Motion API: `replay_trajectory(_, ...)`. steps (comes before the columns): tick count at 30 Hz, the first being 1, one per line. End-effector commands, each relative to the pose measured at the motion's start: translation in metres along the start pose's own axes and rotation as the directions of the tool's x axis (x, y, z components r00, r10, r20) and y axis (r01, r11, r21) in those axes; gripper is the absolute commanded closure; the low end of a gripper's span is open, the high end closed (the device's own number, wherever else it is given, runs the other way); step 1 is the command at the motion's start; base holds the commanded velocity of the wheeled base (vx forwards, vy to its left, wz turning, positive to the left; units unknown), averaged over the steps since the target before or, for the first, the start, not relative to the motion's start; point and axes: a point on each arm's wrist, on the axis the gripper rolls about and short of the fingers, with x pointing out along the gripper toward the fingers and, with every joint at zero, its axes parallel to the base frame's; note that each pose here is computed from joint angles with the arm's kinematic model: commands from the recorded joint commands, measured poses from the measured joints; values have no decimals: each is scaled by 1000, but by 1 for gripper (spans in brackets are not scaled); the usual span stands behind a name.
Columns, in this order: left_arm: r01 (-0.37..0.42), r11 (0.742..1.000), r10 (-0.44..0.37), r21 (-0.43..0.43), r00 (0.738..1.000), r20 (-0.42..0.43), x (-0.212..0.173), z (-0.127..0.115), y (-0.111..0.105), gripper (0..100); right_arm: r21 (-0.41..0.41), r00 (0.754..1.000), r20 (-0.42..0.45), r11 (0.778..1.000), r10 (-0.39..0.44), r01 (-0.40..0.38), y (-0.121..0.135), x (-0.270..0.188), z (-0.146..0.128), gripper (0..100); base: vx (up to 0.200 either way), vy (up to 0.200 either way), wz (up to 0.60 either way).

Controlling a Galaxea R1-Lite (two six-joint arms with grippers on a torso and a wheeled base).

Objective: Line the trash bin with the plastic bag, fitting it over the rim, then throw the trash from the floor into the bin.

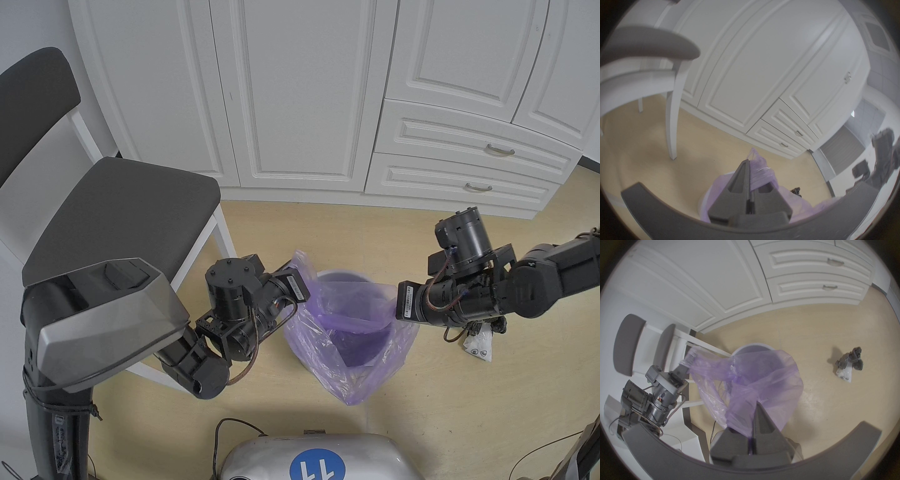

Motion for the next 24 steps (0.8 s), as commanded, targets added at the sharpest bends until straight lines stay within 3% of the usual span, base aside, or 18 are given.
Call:
replay_trajectory(1,-62,995,61,-83,998,-11,25,-6,43,100,94,997,-57,994,-48,53,-21,49,6,100,0,0,0)
replay_trajectory(8,-66,993,70,-98,997,35,26,8,47,100,121,998,-60,993,3,4,-22,45,11,100,0,0,0)
replay_trajectory(13,-33,990,46,-137,995,90,25,18,40,100,140,999,-33,990,42,-37,-9,36,12,100,0,0,0)
replay_trajectory(18,10,988,8,-151,993,121,28,17,29,100,129,997,8,988,81,-81,0,19,13,100,0,0,0)
replay_trajectory(24,0,987,26,-162,987,160,44,6,21,100,133,995,54,986,89,-96,-1,-1,22,100,0,0,0)
